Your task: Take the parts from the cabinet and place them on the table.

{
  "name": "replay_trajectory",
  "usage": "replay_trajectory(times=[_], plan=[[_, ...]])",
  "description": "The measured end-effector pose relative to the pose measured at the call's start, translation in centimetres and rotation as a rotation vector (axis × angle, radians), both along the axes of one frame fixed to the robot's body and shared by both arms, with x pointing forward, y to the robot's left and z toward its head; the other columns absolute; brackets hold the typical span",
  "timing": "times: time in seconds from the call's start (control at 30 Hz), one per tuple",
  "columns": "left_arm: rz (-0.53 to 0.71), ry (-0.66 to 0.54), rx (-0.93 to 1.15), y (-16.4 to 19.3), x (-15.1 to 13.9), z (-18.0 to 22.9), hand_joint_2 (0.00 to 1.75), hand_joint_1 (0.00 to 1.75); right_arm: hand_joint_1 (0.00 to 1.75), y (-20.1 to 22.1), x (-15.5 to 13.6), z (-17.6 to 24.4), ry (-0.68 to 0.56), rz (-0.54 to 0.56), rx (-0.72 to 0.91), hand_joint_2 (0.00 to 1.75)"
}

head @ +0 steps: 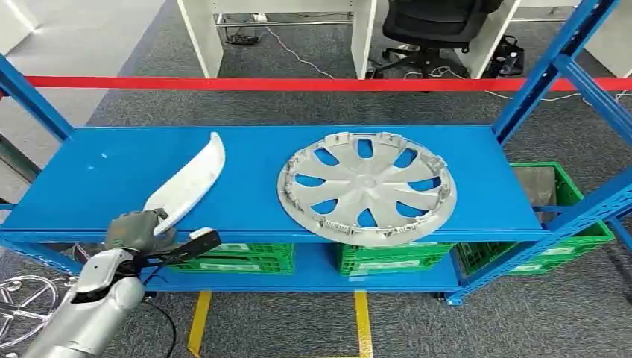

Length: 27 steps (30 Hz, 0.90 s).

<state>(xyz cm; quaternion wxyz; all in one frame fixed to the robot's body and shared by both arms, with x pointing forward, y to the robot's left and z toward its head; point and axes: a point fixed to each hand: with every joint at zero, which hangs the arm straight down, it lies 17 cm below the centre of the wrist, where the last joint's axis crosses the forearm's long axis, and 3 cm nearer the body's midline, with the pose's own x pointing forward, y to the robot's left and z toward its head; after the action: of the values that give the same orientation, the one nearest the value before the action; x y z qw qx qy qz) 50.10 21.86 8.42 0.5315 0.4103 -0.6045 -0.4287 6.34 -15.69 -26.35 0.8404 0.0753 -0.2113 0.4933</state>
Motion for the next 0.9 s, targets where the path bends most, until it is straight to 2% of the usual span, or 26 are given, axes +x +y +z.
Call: replay_trajectory(times=[0.2, 0.43, 0.67, 0.9], plan=[[-0.021, -0.105, -0.069, -0.7, -0.4, 2.5, 1.75, 1.75, 0.00, -0.1, 0.0, 0.0, -0.007, 0.005, -0.007, 0.00], [-0.046, -0.342, -0.078, -1.4, -1.2, 9.1, 1.75, 1.75, 0.00, 0.0, 0.0, 0.0, -0.013, 0.011, -0.007, 0.00], [-0.083, -0.624, -0.006, -3.3, -3.8, 16.8, 1.75, 1.75, 0.00, 0.0, 0.0, 0.0, -0.017, 0.010, -0.004, 0.00], [-0.107, -0.736, 0.013, -4.3, -5.6, 20.1, 1.75, 1.75, 0.00, 0.0, 0.0, 0.0, -0.017, 0.009, -0.001, 0.00]])
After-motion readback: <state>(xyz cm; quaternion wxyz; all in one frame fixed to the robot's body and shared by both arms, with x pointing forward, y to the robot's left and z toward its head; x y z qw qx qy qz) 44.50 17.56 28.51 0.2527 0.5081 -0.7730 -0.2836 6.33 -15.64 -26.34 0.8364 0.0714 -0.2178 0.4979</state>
